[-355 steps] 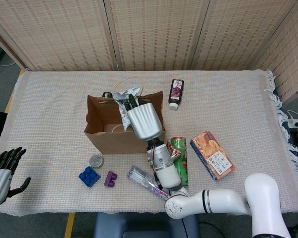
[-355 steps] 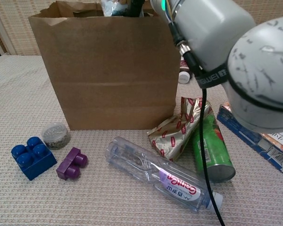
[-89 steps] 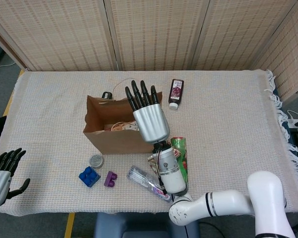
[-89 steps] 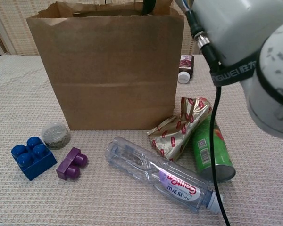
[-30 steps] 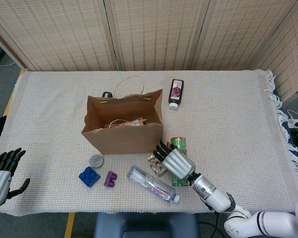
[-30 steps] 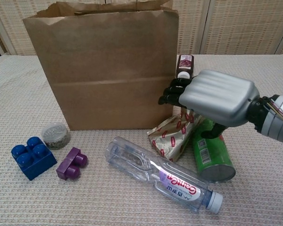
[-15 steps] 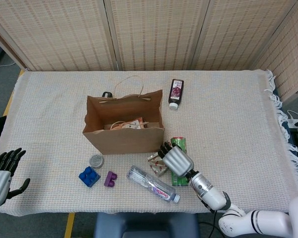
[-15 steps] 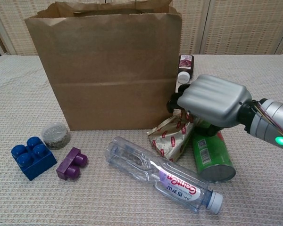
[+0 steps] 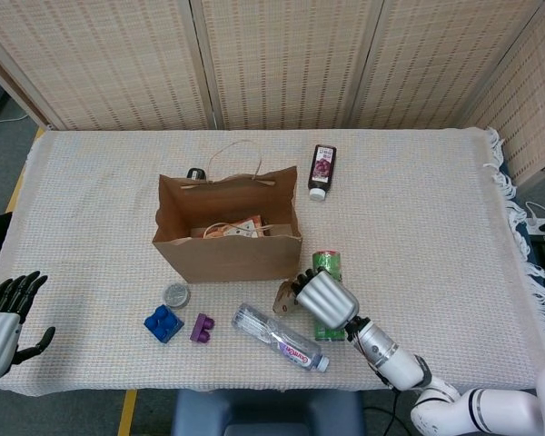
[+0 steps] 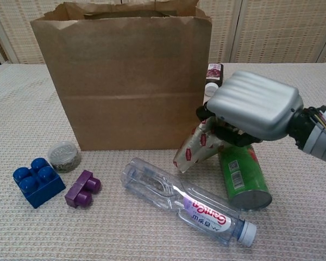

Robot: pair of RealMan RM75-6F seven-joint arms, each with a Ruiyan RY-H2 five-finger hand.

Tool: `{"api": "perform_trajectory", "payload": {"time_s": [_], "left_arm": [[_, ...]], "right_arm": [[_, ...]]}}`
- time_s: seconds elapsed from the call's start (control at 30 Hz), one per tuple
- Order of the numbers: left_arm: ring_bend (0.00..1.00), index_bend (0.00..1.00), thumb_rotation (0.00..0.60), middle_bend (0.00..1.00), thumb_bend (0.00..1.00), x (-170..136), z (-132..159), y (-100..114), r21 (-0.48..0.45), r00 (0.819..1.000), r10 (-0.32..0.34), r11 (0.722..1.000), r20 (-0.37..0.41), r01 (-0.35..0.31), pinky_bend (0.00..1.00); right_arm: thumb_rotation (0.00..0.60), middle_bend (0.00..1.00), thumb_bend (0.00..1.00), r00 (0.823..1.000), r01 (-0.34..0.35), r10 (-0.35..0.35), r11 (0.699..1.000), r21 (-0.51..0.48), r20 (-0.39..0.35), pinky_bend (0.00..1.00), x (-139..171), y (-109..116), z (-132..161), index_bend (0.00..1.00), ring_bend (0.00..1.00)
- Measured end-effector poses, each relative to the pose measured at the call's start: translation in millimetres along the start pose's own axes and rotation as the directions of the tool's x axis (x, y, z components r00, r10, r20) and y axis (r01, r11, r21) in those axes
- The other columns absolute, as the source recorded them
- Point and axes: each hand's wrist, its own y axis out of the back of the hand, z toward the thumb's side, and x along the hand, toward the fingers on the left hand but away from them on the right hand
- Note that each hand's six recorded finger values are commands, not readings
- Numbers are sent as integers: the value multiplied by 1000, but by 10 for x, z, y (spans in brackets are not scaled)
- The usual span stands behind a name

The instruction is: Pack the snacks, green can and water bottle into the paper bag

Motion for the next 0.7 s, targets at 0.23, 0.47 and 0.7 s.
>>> {"api": "perform_trajectory", "payload": {"time_s": [0.23,0.47,0.7], "left_arm": [[0,55,600,0,347,0,0,-1,4,1000,0,1000,-2,0,0],[0,55,600,0,347,3,8,-3,12,1000,1,1000,-2,-1,0],[0,55,600,0,347,7,13,-7,20,1000,2,1000,-6,-2,0]], "right_arm": [[600,568,453,996,75,-73,997,-34,56,772,113,321,-259,717,547],[600,571,453,965,222,-200,968,-121,173,773,210,792,-651,720,547],[600,571,453,913,368,-333,922,-123,234,773,199,1285,-883,718,547]]}}
